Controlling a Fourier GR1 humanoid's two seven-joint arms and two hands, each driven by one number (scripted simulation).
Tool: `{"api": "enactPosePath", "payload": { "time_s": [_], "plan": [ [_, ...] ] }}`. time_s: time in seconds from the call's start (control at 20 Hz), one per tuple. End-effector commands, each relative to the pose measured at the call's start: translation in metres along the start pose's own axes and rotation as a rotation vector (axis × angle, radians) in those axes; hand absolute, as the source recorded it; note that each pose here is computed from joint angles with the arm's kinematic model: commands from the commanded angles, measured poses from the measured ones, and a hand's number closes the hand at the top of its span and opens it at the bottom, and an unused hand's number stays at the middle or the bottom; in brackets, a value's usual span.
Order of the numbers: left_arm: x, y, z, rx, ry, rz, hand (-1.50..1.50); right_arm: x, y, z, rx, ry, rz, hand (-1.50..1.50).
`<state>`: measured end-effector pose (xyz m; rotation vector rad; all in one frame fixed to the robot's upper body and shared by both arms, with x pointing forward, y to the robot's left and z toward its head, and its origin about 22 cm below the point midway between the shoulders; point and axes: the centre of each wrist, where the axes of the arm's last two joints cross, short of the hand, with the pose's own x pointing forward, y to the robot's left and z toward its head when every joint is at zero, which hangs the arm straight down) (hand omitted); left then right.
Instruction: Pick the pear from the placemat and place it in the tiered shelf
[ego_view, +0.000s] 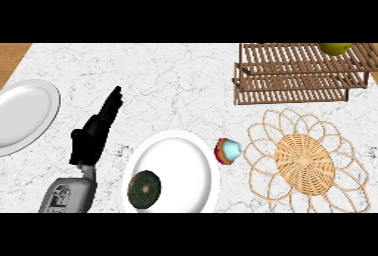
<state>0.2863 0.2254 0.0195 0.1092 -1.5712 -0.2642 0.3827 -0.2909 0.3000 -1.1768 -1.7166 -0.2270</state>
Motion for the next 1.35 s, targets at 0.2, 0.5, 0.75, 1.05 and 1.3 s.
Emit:
{"api": "enactPosePath", "payload": {
  "time_s": [0.2,0.5,0.75,1.05,1.3],
  "plan": [
    [-0.01,0.007,0.003,0.006,-0.002,0.023,0.0,0.012,-0.059,-0.019,-0.198,0.095,-0.277,-1.5],
    [-0.003,-0.003,0.005,0.015,0.017,0.016,0.0,0.02,-0.138,-0.036,-0.274,0.22,-0.236,-1.5],
    [-0.015,0.014,0.017,0.032,0.02,0.004,0.0,-0.01,-0.21,-0.032,-0.181,0.321,-0.126,-1.5],
    [-0.004,0.015,0.011,0.036,0.008,-0.011,0.0,-0.055,-0.293,-0.027,-0.126,0.329,-0.044,-1.5],
    [-0.014,0.01,0.011,0.051,0.007,0.002,0.0,-0.077,-0.355,-0.001,-0.071,0.328,-0.065,-1.5]
  ]
}}
